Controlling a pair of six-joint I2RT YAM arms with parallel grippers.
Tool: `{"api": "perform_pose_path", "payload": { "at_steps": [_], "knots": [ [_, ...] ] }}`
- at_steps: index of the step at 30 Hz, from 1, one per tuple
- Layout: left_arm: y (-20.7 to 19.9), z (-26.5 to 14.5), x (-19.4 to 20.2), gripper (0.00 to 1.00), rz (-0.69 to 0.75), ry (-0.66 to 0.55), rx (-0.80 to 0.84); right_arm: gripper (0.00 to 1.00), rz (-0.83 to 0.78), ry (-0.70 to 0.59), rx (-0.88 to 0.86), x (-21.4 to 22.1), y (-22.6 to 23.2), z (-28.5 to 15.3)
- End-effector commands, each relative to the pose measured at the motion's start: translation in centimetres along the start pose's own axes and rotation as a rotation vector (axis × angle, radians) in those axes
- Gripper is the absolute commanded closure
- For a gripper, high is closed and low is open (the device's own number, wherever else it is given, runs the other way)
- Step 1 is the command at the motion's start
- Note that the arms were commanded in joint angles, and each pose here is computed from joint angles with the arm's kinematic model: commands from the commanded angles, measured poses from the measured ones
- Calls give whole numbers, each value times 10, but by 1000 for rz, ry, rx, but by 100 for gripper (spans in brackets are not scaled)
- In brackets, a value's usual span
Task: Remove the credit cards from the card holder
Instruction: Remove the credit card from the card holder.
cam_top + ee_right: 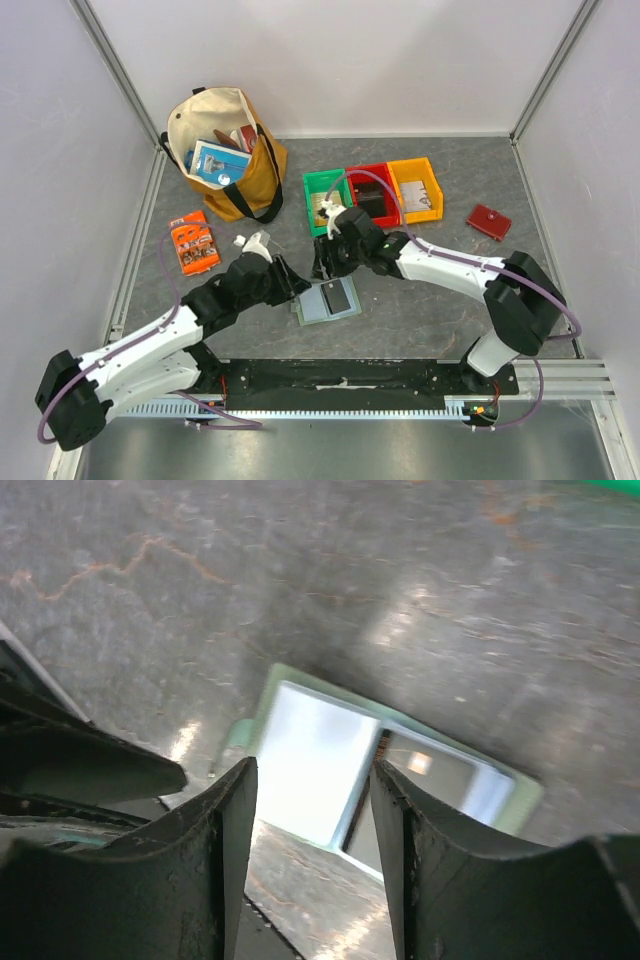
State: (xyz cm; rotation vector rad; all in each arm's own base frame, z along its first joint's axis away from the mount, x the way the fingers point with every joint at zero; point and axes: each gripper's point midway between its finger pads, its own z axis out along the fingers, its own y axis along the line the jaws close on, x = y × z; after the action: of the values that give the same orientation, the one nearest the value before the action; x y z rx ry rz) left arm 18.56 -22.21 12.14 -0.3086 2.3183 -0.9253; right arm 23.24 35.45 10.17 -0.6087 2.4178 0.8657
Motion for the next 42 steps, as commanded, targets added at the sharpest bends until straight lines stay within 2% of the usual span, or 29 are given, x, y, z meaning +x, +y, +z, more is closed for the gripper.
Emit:
{"api": "perform_pose_path", "payload": {
  "at_steps": [1,8,15,21,29,42],
  "knots": [
    [-41,8,-13,56,17,-5,115,47,17,-13,100,5,-40,-14],
    [-38,41,6,58,-10,77,117,61,57,28,134,31,-68,-11],
    [-13,68,31,59,-48,159,63,73,83,68,115,51,-73,0],
    [9,79,38,60,-91,170,38,81,100,106,91,67,-74,6],
    [39,85,51,61,-133,196,11,83,130,143,78,85,-77,11],
    [27,79,46,66,-193,143,156,83,143,162,86,93,-81,13]
  ]
}}
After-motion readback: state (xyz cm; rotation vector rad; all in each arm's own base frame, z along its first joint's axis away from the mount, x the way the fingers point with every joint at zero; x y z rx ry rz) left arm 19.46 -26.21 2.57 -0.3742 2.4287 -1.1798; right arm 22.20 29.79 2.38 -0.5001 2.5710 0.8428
